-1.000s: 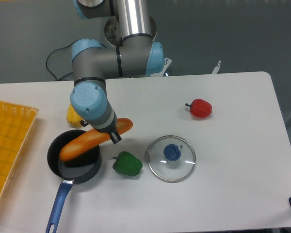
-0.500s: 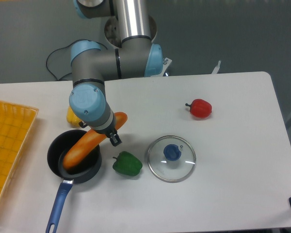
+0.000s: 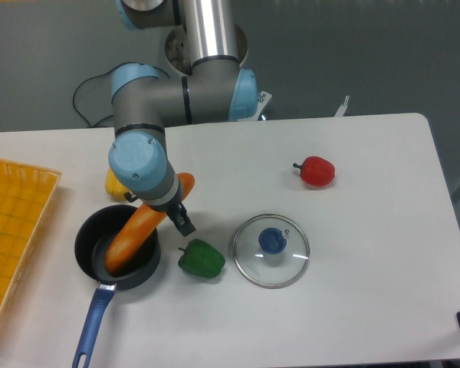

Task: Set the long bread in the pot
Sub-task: 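Tilt and lower the baguette end-first into the saucepan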

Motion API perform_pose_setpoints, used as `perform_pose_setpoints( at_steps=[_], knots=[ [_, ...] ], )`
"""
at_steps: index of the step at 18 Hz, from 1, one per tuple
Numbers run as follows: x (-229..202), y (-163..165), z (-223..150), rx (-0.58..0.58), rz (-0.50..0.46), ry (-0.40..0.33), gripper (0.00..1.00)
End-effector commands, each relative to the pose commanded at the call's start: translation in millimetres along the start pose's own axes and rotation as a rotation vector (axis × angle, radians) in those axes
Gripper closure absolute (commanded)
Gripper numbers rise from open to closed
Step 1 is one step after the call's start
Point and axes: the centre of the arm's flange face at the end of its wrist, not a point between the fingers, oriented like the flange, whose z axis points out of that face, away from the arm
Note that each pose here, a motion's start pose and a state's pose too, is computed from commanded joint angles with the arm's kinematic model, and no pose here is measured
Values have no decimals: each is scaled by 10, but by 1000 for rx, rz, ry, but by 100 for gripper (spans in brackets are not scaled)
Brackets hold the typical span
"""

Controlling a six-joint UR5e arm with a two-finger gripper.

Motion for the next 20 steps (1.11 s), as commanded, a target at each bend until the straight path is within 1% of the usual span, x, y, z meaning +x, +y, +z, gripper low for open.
perform_pose_setpoints(
  at_steps=[2,9,12,15,20],
  knots=[
    [13,53,-128,13,-11,-17,0],
    [-17,112,-223,27,-32,-32,0],
    [-33,216,-430,67,-47,-56,0],
    [-56,267,-488,77,-52,-66,0],
    [-58,255,-544,80,-47,-84,0]
  ],
)
